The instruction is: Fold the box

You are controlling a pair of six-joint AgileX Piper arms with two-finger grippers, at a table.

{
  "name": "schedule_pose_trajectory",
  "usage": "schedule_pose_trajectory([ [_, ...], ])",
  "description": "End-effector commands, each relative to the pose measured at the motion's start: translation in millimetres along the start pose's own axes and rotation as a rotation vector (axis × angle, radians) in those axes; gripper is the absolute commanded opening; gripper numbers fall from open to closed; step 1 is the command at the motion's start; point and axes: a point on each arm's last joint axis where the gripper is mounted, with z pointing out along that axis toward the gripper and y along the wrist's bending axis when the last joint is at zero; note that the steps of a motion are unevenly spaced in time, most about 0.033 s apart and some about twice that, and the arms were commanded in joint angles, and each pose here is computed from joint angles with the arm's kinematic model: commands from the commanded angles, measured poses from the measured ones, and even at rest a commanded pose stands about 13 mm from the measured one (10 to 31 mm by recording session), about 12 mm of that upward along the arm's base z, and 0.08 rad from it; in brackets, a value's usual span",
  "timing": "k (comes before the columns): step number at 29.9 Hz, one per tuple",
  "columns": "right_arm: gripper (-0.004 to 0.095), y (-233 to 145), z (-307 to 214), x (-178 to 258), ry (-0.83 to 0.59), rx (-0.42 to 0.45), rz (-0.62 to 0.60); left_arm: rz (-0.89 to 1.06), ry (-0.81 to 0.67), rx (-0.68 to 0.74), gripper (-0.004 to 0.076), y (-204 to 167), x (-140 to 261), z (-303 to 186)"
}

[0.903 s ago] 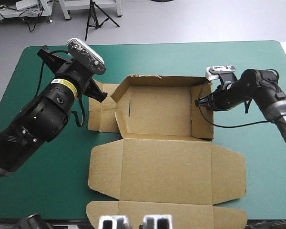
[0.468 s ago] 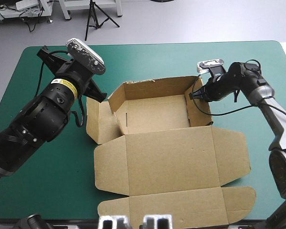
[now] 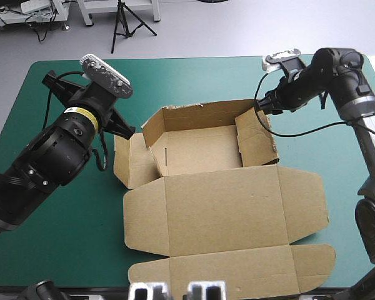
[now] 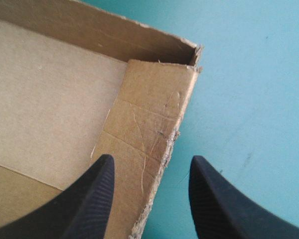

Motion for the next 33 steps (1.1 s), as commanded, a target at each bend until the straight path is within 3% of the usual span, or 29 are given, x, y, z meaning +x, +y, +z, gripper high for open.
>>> schedule_pose_trajectory([
  [1,0.0445,7.0,-55.5,-1.8,-0.109,0.041,0.018,-0.102,-0.005,0.053,-0.0008,5.5,-1.2,-12.2],
  [4,0.0445,6.7,-63.6,1.4,-0.119,0.067,0.056,-0.150,0.075,0.115,-0.0008,-0.6,5.5,-12.9],
  [9,0.0442,8.4,-55.0,10.2,-0.079,0.045,0.086,-0.206,0.191,0.098,-0.0008,4.0,17.0,-9.8],
  [17,0.0442,7.0,-23.1,21.9,0.023,0.010,0.089,-0.434,0.309,0.122,-0.0008,54.3,52.1,21.3],
  [25,0.0411,1.0,13.1,19.6,0.109,-0.014,0.106,-0.742,0.485,0.310,-0.0008,90.8,102.4,52.9],
  [28,0.0403,1.3,31.7,17.6,0.133,-0.061,0.110,-0.859,0.522,0.356,-0.0008,99.0,115.3,61.7],
  [33,0.0403,-2.3,62.7,19.3,0.205,-0.091,0.118,-0.872,0.520,0.324,-0.0008,104.5,120.5,69.1],
])
